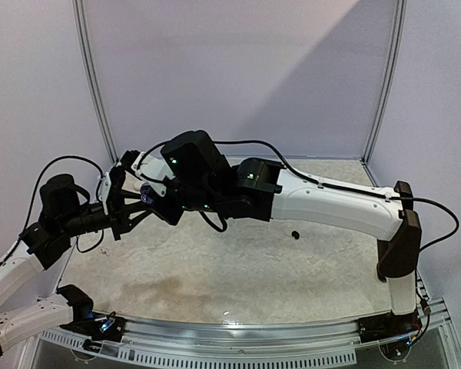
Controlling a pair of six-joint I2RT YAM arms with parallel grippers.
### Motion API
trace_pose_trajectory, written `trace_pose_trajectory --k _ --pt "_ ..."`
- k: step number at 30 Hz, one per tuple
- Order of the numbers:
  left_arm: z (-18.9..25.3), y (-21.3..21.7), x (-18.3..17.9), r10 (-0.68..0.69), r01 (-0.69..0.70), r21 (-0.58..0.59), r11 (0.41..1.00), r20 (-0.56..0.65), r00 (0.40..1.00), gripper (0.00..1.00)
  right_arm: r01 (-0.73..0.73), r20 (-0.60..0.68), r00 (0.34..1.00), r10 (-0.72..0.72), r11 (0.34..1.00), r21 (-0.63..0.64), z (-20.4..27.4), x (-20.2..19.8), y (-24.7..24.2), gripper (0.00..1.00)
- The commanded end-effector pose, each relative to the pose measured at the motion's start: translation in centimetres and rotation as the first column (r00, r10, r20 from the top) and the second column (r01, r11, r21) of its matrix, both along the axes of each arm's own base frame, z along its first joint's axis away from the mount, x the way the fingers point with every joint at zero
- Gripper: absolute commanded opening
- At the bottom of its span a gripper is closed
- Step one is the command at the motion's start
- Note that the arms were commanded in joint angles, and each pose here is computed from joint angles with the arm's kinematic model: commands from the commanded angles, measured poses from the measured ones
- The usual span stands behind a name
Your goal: Insert the wireless bluetooth earbuds into the charging case
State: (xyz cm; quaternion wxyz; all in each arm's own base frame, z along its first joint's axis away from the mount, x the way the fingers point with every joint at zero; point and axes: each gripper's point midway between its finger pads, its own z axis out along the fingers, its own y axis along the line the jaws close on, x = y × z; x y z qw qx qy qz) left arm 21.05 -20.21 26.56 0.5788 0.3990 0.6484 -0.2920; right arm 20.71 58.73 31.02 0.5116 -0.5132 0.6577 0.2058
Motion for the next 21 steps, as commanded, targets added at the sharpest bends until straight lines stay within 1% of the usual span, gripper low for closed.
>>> trace_pose_trajectory --k 1,3,5,7,12,15,17,19,21 --pt "2.0 -0.3 -0.5 -0.026 0.028 -0.023 0.999 0.06 0.998 0.0 -0.007 -0.05 0.999 0.002 0.996 -0.093 -4.6 0.1 0.4 0.06" --pt "1.9 -0.3 -0.5 -0.022 0.024 -0.025 0.999 0.058 0.998 0.0 -0.006 -0.046 0.999 0.001 0.994 -0.107 -4.6 0.1 0.2 0.07" --pt "1.8 -0.2 -0.3 -0.009 0.01 -0.027 1.0 0.049 0.999 0.0 0.005 -0.032 0.999 -0.008 0.995 -0.105 -3.7 0.3 0.0 0.09" --pt "1.4 -0.1 -0.1 0.001 0.0 -0.022 1.0 0.032 0.999 0.0 0.015 -0.004 1.0 -0.015 0.997 -0.072 -1.4 0.4 -0.2 0.1" --pt "-1.2 0.3 0.2 0.023 -0.023 0.055 0.998 0.008 1.0 0.0 -0.004 0.037 0.999 0.001 0.997 0.078 5.7 -0.1 -1.4 0.11" --pt "-1.5 0.4 0.0 0.003 -0.009 0.109 0.994 0.058 0.998 0.0 -0.039 0.017 0.999 0.037 0.986 0.165 8.3 -0.9 -2.0 0.12" --pt "-1.4 0.3 -0.4 -0.034 0.019 0.142 0.99 0.104 0.994 0.0 -0.036 -0.027 0.999 0.042 0.975 0.217 8.8 -0.9 -2.0 0.13" --pt "-1.2 0.0 -1.0 -0.091 0.06 0.187 0.981 0.165 0.982 0.0 0.017 -0.065 0.998 -0.002 0.974 0.224 8.1 0.1 -2.2 0.14" --pt "-1.3 -0.1 -1.9 -0.162 0.102 0.249 0.963 0.231 0.959 0.0 0.108 -0.088 0.992 -0.093 0.976 0.191 6.5 1.8 -2.3 0.16"
